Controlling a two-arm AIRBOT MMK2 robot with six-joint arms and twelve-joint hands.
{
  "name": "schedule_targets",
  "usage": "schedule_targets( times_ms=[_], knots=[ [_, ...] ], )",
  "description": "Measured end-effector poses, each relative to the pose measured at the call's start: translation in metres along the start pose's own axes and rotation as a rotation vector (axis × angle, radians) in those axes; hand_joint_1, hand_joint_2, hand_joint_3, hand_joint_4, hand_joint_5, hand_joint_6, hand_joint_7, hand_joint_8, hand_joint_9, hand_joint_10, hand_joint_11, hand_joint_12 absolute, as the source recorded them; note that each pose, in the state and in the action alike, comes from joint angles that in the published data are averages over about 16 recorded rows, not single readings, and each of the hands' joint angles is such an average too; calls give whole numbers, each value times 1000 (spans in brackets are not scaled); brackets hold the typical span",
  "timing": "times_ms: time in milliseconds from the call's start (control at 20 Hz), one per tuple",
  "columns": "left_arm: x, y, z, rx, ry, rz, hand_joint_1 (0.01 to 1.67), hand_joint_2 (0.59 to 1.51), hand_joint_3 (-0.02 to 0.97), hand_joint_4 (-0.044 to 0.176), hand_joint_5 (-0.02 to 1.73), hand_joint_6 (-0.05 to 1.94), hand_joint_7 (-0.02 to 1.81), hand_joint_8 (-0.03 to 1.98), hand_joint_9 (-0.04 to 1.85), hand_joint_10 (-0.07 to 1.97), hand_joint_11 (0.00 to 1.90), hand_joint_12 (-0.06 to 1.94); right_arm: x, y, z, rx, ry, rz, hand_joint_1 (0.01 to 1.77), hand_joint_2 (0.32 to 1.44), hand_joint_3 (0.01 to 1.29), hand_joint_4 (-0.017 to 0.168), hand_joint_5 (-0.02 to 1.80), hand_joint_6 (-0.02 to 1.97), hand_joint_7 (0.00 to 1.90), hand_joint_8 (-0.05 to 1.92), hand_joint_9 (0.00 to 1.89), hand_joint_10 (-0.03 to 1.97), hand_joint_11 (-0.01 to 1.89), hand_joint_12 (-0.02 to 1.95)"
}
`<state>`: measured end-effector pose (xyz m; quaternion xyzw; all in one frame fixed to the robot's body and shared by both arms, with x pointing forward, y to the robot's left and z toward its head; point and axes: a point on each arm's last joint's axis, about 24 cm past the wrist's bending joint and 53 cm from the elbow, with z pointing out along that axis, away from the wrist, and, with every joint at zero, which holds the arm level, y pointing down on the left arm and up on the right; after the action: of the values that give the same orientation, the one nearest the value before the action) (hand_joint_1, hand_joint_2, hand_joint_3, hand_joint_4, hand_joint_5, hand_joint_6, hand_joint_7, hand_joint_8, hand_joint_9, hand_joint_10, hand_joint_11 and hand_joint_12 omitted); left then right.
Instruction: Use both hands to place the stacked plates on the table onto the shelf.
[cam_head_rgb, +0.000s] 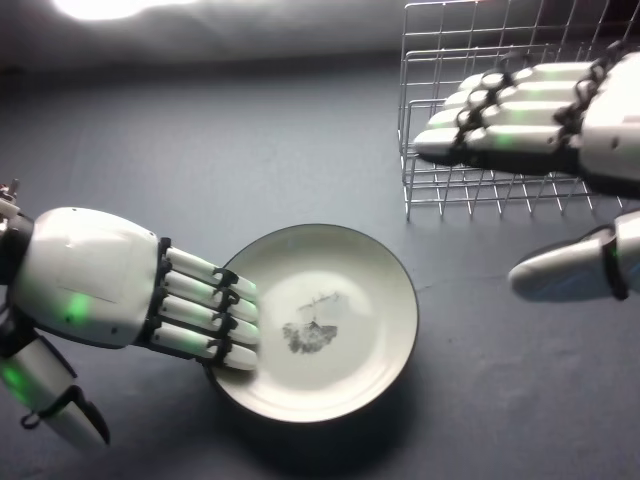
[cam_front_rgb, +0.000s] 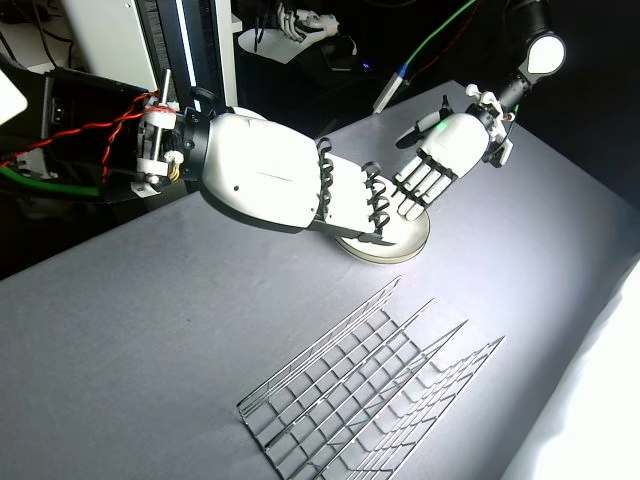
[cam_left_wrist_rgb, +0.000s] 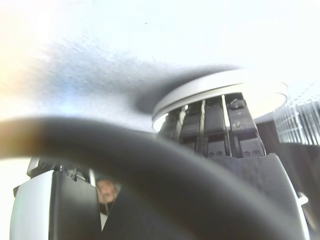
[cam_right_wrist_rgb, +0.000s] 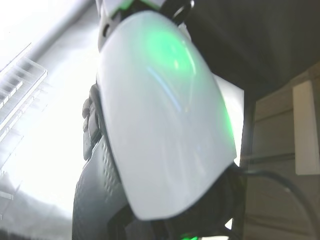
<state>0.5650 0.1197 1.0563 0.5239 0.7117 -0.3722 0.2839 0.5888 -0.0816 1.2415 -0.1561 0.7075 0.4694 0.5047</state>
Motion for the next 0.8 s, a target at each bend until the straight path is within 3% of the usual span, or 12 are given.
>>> schedule_targets(
  times_ms=[450, 800],
  knots=[
    [-15, -15, 32, 41, -37, 4, 17, 1116, 21, -5, -14, -29, -15, -19, -3, -15, 15, 0, 21, 4, 22, -63, 49, -26, 36, 1204, 14, -3, 29, 10, 22, 16, 22, 7, 21, 1],
    [-27, -23, 49, 59, -62, 12, 16, 1118, 21, -6, -15, -31, -15, -24, 1, -18, 14, 1, 38, 7, 28, -111, 93, -59, 414, 1098, 14, -2, 22, 9, 19, 16, 20, 6, 22, 0]
  ],
)
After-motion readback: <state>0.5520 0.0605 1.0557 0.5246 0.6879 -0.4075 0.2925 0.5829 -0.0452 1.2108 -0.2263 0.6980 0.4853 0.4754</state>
